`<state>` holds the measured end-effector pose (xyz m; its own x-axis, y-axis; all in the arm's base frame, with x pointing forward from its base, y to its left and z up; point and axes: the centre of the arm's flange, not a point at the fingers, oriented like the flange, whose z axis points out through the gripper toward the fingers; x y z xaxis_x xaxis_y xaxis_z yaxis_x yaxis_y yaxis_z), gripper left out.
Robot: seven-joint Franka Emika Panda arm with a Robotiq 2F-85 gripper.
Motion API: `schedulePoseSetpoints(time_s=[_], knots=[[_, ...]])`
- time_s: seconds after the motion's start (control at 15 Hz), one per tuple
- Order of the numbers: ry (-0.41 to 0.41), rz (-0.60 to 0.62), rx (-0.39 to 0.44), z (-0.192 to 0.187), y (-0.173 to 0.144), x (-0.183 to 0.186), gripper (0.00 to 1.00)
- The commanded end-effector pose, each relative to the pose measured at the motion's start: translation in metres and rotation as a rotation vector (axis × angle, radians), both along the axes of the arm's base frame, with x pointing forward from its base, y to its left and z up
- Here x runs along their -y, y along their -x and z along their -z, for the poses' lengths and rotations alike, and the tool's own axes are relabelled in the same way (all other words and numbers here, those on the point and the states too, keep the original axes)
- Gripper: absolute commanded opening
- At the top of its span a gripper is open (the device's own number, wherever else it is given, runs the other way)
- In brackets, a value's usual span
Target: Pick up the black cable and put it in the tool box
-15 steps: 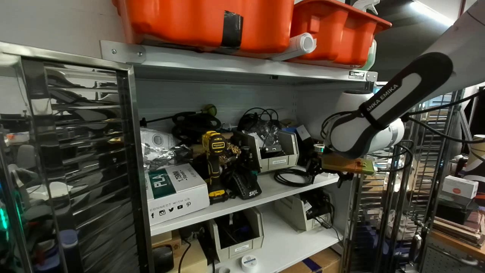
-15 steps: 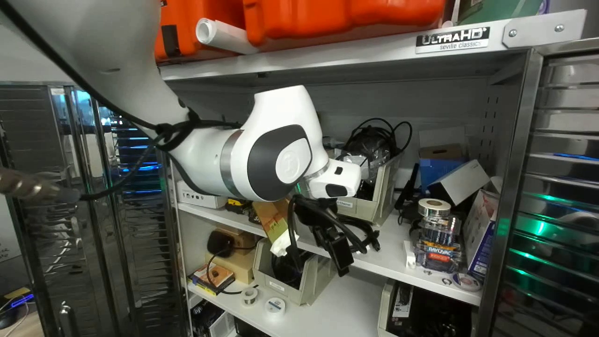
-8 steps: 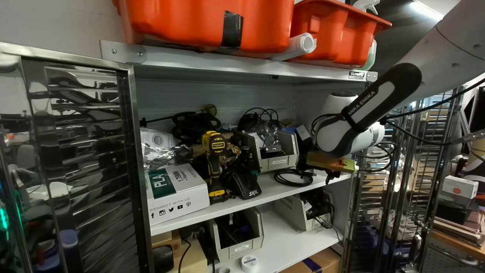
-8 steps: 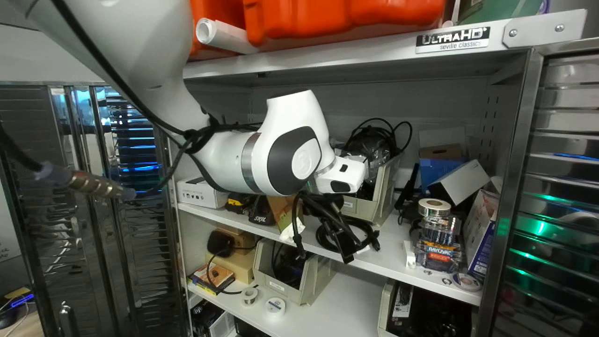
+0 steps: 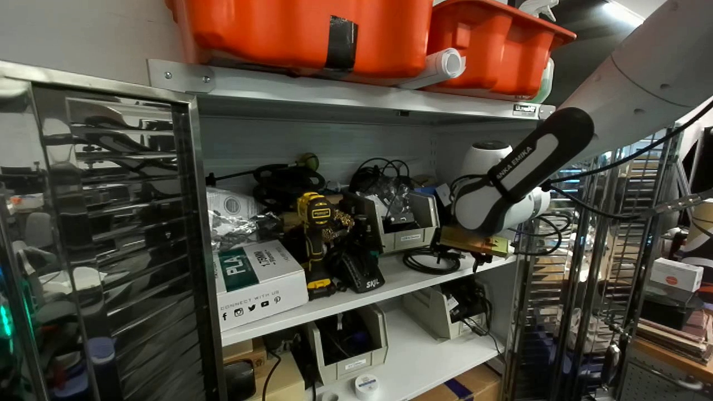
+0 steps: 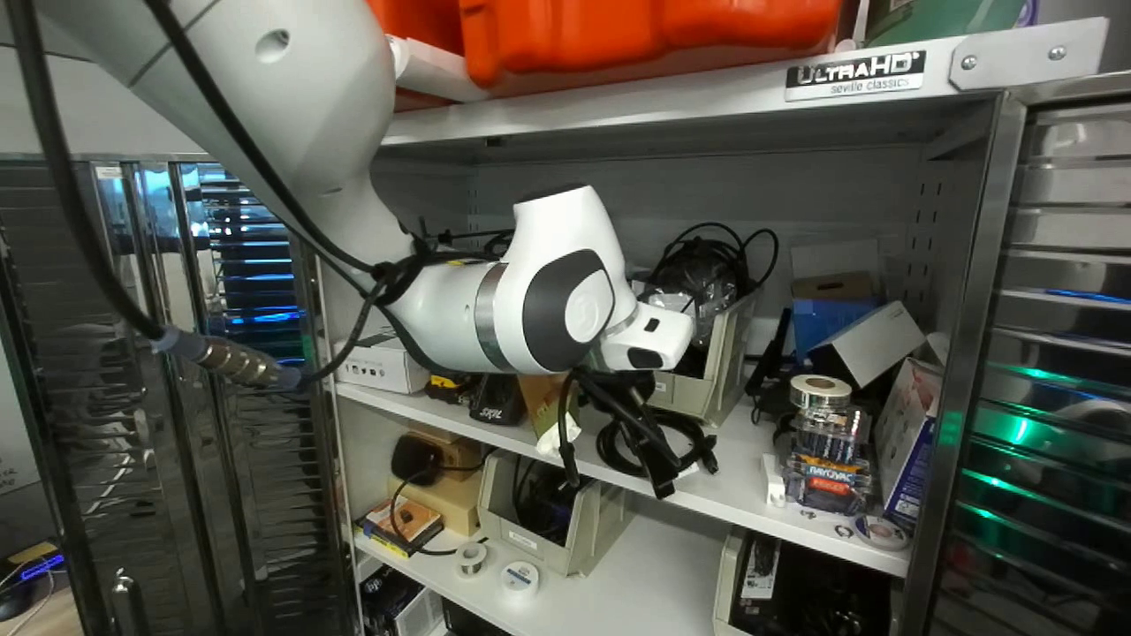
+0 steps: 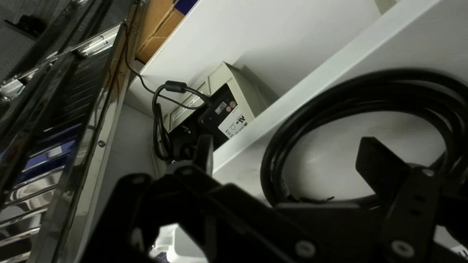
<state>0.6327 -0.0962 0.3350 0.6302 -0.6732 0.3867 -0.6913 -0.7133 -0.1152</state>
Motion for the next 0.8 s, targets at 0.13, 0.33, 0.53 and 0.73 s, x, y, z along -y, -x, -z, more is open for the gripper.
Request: schedulePoseSetpoints(time_s=[0.13, 0.33, 0.53, 0.73], knots=[[0.029, 0.023, -0.040, 0.0110, -0.0165, 0.0032, 1.00], [0.035, 0.023, -0.027, 0.0079, -0.0213, 0.0022, 1.00], [0.033, 0.011, -0.040, 0.0090, -0.0221, 0.0006, 0.74], [0.041, 0.002, -0.045, 0.0081, -0.0228, -0.0007, 0.53]])
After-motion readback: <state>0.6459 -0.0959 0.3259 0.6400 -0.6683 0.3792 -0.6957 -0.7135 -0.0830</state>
